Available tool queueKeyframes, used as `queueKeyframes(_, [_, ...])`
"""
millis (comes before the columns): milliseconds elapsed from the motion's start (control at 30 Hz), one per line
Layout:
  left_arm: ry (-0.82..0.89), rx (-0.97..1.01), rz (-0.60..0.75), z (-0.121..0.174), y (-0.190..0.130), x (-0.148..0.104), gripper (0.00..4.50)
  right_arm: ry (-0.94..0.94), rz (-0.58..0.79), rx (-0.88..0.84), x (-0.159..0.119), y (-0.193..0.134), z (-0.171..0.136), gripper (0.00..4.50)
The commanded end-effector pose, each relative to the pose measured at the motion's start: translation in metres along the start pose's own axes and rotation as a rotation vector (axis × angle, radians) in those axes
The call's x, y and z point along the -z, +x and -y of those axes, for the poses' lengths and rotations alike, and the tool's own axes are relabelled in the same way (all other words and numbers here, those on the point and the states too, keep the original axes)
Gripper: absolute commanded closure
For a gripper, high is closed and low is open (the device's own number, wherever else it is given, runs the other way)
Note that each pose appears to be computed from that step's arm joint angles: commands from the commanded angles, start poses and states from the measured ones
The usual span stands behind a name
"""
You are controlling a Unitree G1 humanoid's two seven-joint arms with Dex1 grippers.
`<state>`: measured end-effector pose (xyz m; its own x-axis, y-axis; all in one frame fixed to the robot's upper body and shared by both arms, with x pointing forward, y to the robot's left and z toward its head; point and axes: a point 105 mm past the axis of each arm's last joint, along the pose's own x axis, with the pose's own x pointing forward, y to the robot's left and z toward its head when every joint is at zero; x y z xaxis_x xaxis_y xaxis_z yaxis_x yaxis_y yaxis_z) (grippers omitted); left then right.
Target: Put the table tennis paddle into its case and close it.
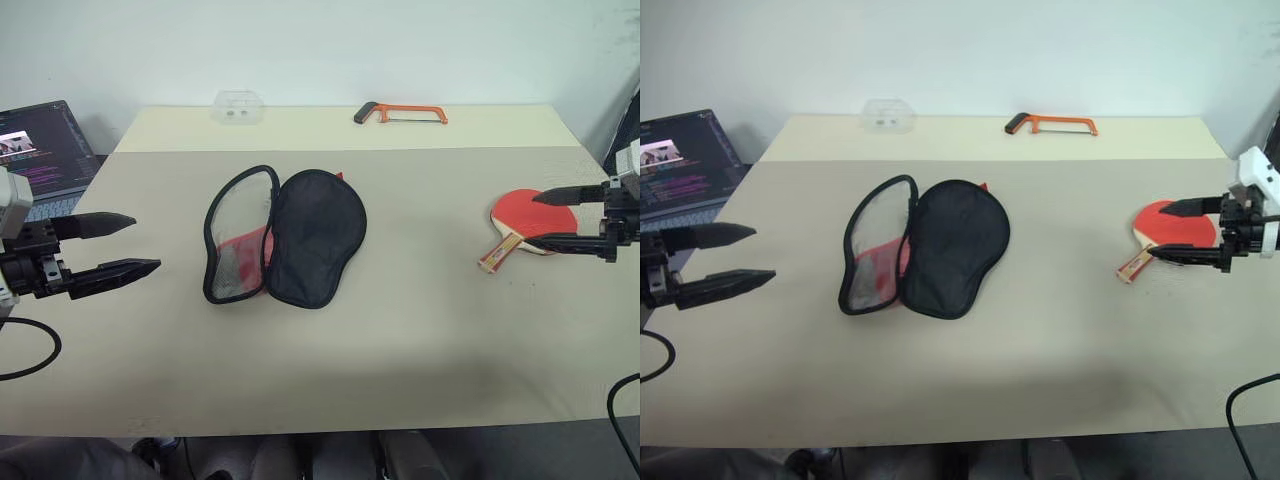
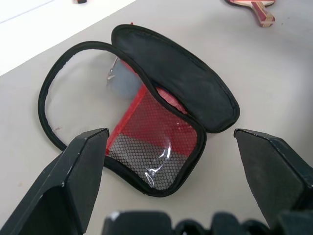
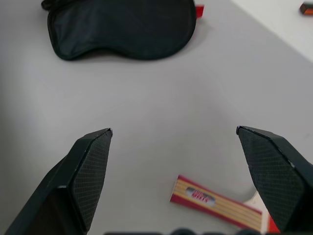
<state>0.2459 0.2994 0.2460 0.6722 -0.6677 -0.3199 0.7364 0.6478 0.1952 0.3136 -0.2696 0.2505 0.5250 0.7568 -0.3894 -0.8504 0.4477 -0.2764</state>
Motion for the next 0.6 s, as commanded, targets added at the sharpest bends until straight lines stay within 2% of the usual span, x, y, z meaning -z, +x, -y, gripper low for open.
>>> queueKeyframes(33, [0.042, -0.032, 0.011, -0.002, -0.010, -0.007, 0.00, -0.064, 0.042, 0.023, -0.017, -0.004, 0.000, 0.02])
queueKeyframes(233, [0.057, -0.099, 0.061, -0.013, -0.014, -0.013, 0.00, -0.093, 0.098, 0.047, -0.025, 0.001, 0.004, 0.02])
queueKeyframes(300, [0.061, -0.154, 0.060, -0.025, -0.009, -0.006, 0.00, -0.111, 0.102, 0.041, -0.026, 0.007, 0.002, 0.02])
queueKeyframes(400, [0.020, -0.225, 0.035, -0.039, 0.002, 0.010, 0.00, -0.136, 0.129, 0.044, -0.033, 0.006, 0.000, 0.02])
queueKeyframes(467, [0.052, -0.240, -0.145, -0.041, 0.015, 0.040, 0.00, -0.148, 0.147, 0.035, -0.039, 0.008, -0.003, 0.02])
queueKeyframes(500, [0.044, -0.238, -0.176, -0.041, 0.021, 0.048, 0.00, -0.153, 0.152, 0.026, -0.042, 0.010, -0.004, 0.02])
queueKeyframes(600, [-0.018, -0.257, -0.159, -0.043, 0.039, 0.059, 0.00, -0.158, 0.155, 0.015, -0.040, 0.014, -0.006, 0.02])
